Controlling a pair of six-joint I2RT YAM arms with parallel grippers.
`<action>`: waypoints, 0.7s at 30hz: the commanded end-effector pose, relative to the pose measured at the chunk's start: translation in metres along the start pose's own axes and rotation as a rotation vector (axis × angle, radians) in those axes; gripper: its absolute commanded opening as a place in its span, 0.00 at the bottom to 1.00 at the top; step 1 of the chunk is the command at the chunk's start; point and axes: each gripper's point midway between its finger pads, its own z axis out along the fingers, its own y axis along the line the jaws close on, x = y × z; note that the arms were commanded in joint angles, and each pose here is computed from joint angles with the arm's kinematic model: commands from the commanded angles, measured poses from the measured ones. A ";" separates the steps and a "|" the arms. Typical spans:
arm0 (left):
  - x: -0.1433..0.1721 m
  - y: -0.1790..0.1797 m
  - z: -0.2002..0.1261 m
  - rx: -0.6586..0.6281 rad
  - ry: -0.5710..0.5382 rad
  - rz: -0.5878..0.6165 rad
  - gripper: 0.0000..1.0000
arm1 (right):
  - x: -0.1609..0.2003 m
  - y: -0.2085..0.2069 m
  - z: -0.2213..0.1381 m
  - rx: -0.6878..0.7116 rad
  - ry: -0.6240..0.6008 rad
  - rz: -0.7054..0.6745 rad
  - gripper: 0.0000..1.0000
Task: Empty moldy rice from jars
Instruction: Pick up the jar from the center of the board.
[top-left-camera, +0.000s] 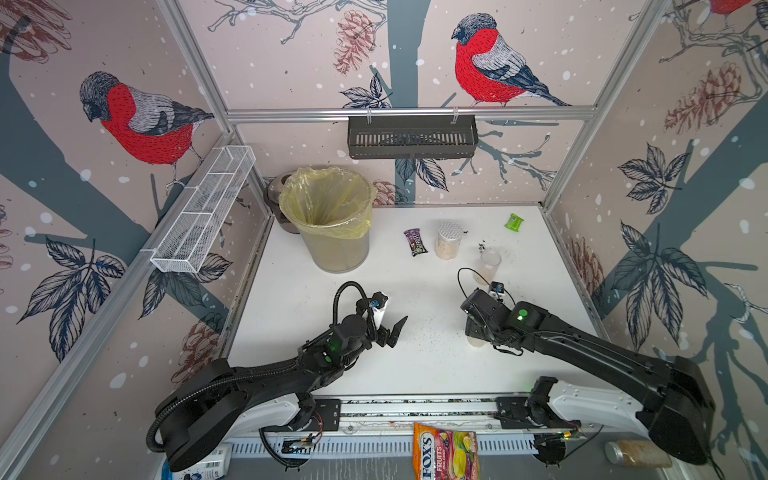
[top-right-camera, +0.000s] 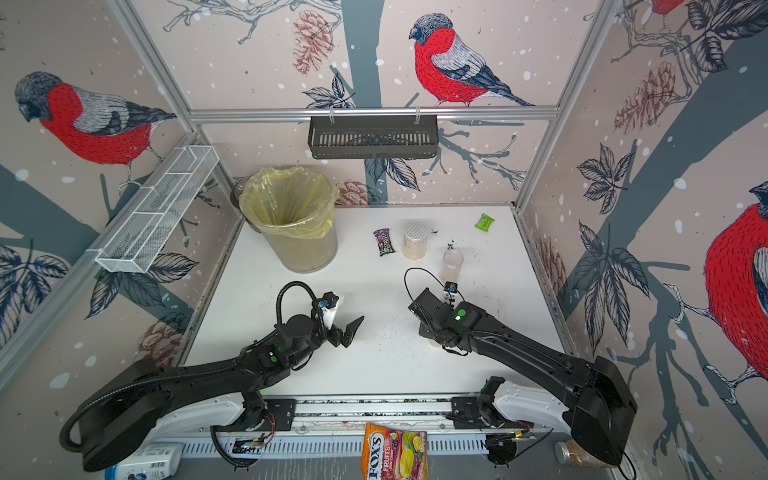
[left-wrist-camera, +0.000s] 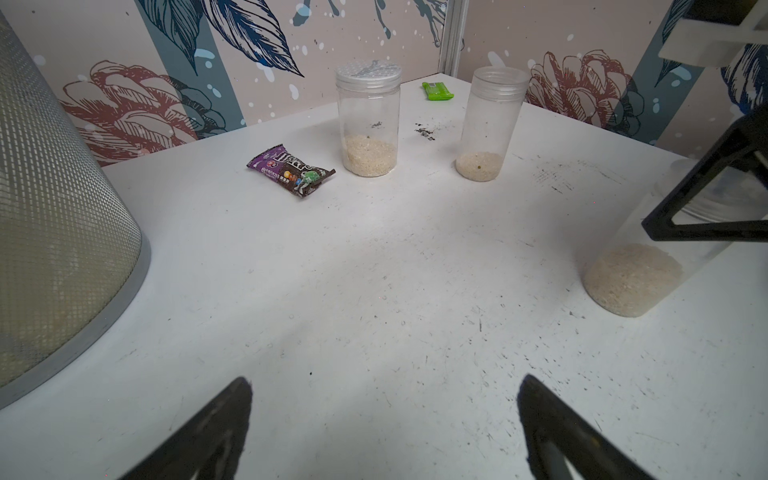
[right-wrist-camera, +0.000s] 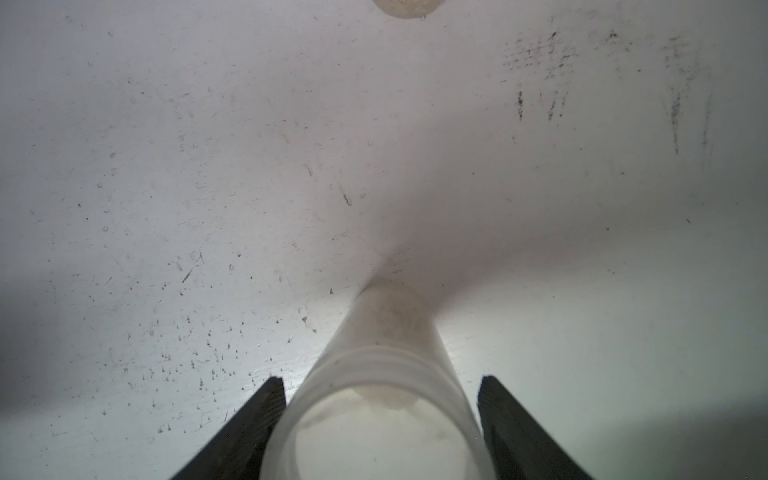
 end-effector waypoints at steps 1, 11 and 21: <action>-0.011 0.001 0.001 -0.010 -0.036 -0.019 0.98 | -0.003 -0.001 0.000 0.001 -0.024 -0.006 0.72; -0.006 0.003 0.006 -0.023 -0.019 -0.031 0.98 | -0.004 -0.005 0.005 0.003 -0.037 -0.002 0.69; -0.003 0.005 0.007 -0.034 -0.019 -0.045 0.98 | -0.004 -0.004 0.009 -0.004 -0.032 -0.005 0.58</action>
